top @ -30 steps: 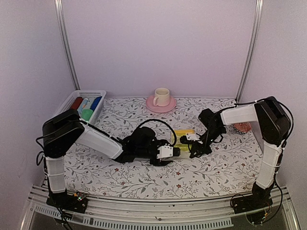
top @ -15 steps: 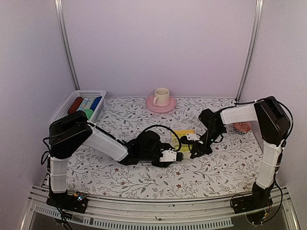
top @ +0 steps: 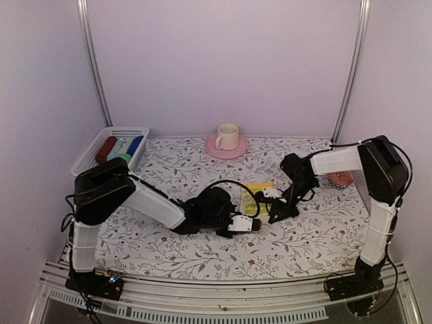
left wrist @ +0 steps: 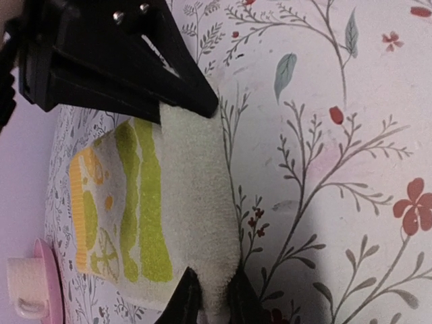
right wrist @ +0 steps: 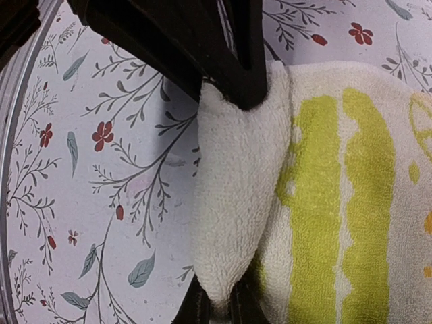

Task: Roll the towels
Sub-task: Roll the towel at the center of the board.

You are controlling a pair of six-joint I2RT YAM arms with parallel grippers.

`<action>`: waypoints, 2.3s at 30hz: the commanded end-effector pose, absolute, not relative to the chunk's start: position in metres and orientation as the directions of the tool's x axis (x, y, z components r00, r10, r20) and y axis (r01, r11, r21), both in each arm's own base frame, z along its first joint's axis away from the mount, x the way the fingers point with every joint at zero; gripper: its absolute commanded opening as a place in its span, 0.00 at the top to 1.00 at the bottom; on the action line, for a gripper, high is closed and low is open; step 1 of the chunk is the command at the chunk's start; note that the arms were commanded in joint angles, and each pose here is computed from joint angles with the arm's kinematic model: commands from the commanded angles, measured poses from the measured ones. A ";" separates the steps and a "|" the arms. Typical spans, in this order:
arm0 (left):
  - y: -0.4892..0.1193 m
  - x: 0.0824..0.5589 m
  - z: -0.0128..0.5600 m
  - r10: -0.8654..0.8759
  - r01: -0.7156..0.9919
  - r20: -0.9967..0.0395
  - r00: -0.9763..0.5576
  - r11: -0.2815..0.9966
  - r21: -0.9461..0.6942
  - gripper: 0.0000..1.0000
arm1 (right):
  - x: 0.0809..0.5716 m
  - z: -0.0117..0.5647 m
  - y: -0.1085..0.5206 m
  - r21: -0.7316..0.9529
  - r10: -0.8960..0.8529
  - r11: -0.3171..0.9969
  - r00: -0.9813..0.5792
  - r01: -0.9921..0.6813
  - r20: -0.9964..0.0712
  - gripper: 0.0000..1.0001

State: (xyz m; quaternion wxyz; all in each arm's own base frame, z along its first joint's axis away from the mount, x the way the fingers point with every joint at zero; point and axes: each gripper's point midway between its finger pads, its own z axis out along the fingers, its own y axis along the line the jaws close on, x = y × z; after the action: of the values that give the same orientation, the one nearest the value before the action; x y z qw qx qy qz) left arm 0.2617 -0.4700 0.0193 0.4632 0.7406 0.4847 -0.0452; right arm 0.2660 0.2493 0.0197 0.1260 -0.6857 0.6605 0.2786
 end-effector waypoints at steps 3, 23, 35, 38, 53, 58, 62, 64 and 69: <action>-0.472 0.252 0.007 0.700 0.802 -0.518 0.491 -0.132 0.582 0.89 | 0.267 0.021 0.248 0.209 -0.835 -0.094 -0.037 -0.973 -0.549 0.86; -0.477 0.245 0.026 0.668 0.978 -0.720 0.185 -0.056 0.199 1.00 | 0.274 0.064 0.229 -0.227 -0.805 -0.147 0.250 -0.963 -0.539 0.43; -0.473 0.258 0.012 0.685 0.998 -0.726 -0.054 0.010 -0.065 1.00 | 0.249 0.091 0.244 -0.485 -0.680 -0.220 0.489 -0.846 -0.546 0.35; -0.471 0.259 0.010 0.677 0.995 -0.731 -0.088 0.033 -0.089 1.00 | 0.248 0.072 0.248 -0.456 -0.704 -0.229 0.470 -0.860 -0.533 0.37; -0.466 0.267 0.007 0.636 0.962 -0.733 -0.241 0.056 -0.268 1.00 | 0.265 0.033 0.250 -0.436 -0.794 -0.199 0.405 -0.878 -0.453 0.55; -0.467 0.268 0.009 0.626 0.957 -0.737 -0.254 0.053 -0.284 1.00 | 0.264 0.031 0.251 -0.427 -0.799 -0.197 0.397 -0.882 -0.451 0.67; -0.467 0.269 0.008 0.626 0.957 -0.737 -0.256 0.057 -0.284 0.88 | 0.265 0.024 0.248 -0.409 -0.815 -0.198 0.381 -0.891 -0.437 0.75; -0.467 0.269 0.009 0.625 0.959 -0.738 -0.253 0.059 -0.279 0.83 | 0.267 0.020 0.248 -0.389 -0.826 -0.192 0.363 -0.901 -0.432 0.79; -0.463 0.275 0.023 0.605 0.970 -0.762 -0.231 0.086 -0.226 0.57 | 0.265 0.016 0.250 -0.330 -0.836 -0.186 0.326 -0.925 -0.442 0.87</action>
State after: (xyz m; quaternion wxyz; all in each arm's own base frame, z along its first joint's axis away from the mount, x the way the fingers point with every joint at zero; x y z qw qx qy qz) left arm 0.2668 -0.4747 0.0247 0.2412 0.5787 0.6775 -0.3847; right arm 0.2672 0.2514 0.0239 0.3056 -0.7703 0.5550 0.0722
